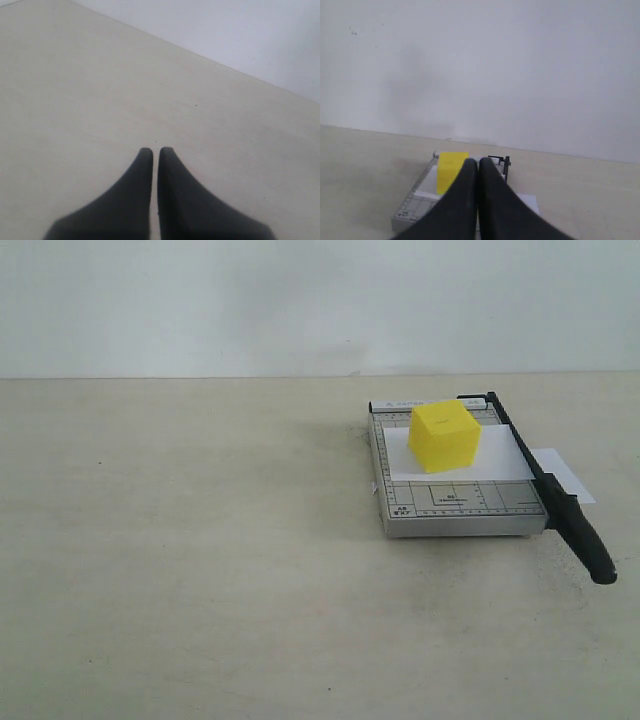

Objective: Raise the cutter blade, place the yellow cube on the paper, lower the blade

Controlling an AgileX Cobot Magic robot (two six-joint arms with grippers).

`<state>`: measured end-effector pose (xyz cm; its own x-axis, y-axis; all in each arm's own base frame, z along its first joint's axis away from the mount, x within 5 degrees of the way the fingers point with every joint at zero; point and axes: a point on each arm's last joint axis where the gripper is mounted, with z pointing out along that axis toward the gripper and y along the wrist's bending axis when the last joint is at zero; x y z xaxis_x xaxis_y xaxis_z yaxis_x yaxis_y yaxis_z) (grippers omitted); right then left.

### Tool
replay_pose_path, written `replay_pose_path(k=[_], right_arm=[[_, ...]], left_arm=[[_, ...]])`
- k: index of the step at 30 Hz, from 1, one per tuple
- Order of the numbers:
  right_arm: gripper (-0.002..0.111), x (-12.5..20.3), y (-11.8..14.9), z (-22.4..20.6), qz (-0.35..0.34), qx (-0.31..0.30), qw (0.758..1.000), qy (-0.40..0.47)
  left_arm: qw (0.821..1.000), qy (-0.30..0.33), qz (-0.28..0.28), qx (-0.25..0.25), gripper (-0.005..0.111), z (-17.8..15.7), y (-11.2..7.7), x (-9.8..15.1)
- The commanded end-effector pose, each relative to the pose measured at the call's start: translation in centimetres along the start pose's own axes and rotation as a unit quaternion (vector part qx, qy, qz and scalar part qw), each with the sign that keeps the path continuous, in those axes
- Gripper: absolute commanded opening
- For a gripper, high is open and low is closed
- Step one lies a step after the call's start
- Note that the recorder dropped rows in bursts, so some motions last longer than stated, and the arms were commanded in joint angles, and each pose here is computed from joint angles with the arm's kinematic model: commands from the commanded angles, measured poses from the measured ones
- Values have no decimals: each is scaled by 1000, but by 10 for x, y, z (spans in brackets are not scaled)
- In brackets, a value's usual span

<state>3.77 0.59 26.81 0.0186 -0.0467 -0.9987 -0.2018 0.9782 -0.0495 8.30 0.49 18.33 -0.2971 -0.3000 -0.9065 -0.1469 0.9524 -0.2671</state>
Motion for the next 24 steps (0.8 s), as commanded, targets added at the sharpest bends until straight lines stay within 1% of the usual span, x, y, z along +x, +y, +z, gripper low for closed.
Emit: replay_pose_path(k=[1,3,6,8,11,14,16,18,24], right_arm=[[0,18,-3,-3,-15,18,995,95],[0,27,-5,0,-13,29,993,110],[0,35,-5,1,16,35,991,124],[0,38,-5,2,13,38,991,129],[0,35,-6,4,10,55,994,97],[0,32,-11,3,-35,98,991,85],[0,36,-14,1,-30,125,985,112],[0,40,-16,0,-9,138,982,132],[0,41,-16,0,-18,142,981,134]], left_arm=[[1000,-6,-1,8,4,0,-1,0],[1000,-7,-1,9,4,0,-1,0],[1000,-7,-1,9,4,0,-1,0],[1000,-7,-1,9,4,0,-1,0],[1000,-7,-1,9,4,0,-1,0],[1000,-7,0,9,4,0,-1,0],[1000,-7,0,9,4,0,-1,0],[1000,-6,1,8,4,0,-1,0],[1000,-6,1,8,4,0,-1,0]])
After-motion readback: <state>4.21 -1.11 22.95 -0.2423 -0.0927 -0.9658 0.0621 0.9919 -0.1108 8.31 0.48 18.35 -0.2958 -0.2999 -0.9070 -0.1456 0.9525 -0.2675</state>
